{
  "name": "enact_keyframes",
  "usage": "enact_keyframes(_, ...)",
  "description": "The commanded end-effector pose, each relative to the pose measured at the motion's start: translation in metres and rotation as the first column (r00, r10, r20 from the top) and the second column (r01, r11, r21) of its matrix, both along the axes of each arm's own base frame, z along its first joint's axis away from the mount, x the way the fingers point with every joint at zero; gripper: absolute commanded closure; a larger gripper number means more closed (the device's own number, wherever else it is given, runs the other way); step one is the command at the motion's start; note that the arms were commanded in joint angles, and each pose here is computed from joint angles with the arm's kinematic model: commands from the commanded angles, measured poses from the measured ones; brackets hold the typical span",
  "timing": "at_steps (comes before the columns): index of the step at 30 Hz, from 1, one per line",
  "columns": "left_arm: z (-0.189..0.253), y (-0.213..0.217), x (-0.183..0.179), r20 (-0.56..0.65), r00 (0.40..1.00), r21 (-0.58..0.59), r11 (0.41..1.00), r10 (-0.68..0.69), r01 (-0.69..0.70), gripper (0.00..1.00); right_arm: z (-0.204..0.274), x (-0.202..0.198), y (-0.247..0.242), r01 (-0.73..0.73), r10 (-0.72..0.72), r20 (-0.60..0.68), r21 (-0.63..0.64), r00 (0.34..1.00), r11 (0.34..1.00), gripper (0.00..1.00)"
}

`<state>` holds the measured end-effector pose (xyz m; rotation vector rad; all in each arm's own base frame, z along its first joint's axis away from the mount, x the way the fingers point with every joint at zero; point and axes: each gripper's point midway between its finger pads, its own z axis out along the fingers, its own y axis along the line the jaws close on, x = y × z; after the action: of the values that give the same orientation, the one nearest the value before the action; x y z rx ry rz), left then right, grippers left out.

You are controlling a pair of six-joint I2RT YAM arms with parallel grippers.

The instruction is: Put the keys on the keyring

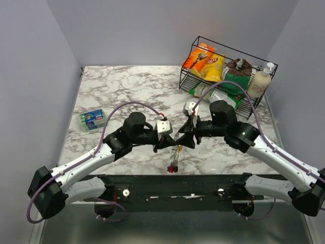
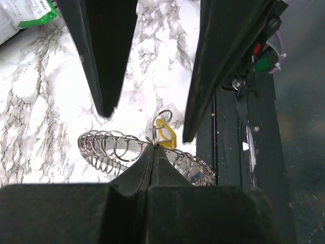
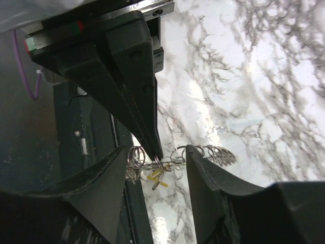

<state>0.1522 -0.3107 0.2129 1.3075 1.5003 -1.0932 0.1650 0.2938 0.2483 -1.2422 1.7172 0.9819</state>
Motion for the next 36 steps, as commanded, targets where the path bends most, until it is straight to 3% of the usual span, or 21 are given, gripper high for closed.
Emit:
enact_keyframes(1,0.044,-0.006,0.014,0.101,0.991,-0.197,0.978,0.093,-0.072,1.0,0.031,0.015,-0.005,0.133,-0.143,0.079,0.118,0.987,0.984,0.33)
enact_keyframes(3,0.043,-0.002,0.016,0.1,0.986,-0.231,0.967,0.133,-0.107,1.0,0.033,0.019,-0.01,0.172,-0.185,0.088,0.137,0.979,0.976,0.25)
enact_keyframes(10,0.075,0.012,0.017,0.166,0.957,-0.438,0.887,0.237,-0.144,1.0,0.041,0.021,-0.019,0.234,-0.249,0.073,0.176,0.966,0.956,0.23)
enact_keyframes(22,0.076,0.015,0.015,0.165,0.956,-0.456,0.878,0.244,-0.146,1.0,0.044,0.015,-0.01,0.18,-0.192,0.044,0.194,0.98,0.964,0.31)
enact_keyframes(31,0.078,0.016,0.014,0.178,0.954,-0.454,0.88,0.242,-0.139,1.0,0.033,0.028,-0.013,0.258,-0.266,0.032,0.163,0.963,0.952,0.46)
enact_keyframes(32,0.078,0.016,0.013,0.181,0.954,-0.454,0.881,0.239,-0.135,1.0,0.034,0.028,-0.014,0.264,-0.272,0.034,0.165,0.962,0.95,0.54)
enact_keyframes(36,0.079,0.016,0.013,0.185,0.953,-0.454,0.881,0.239,-0.132,1.0,0.034,0.03,-0.017,0.284,-0.294,0.036,0.168,0.955,0.944,0.68)
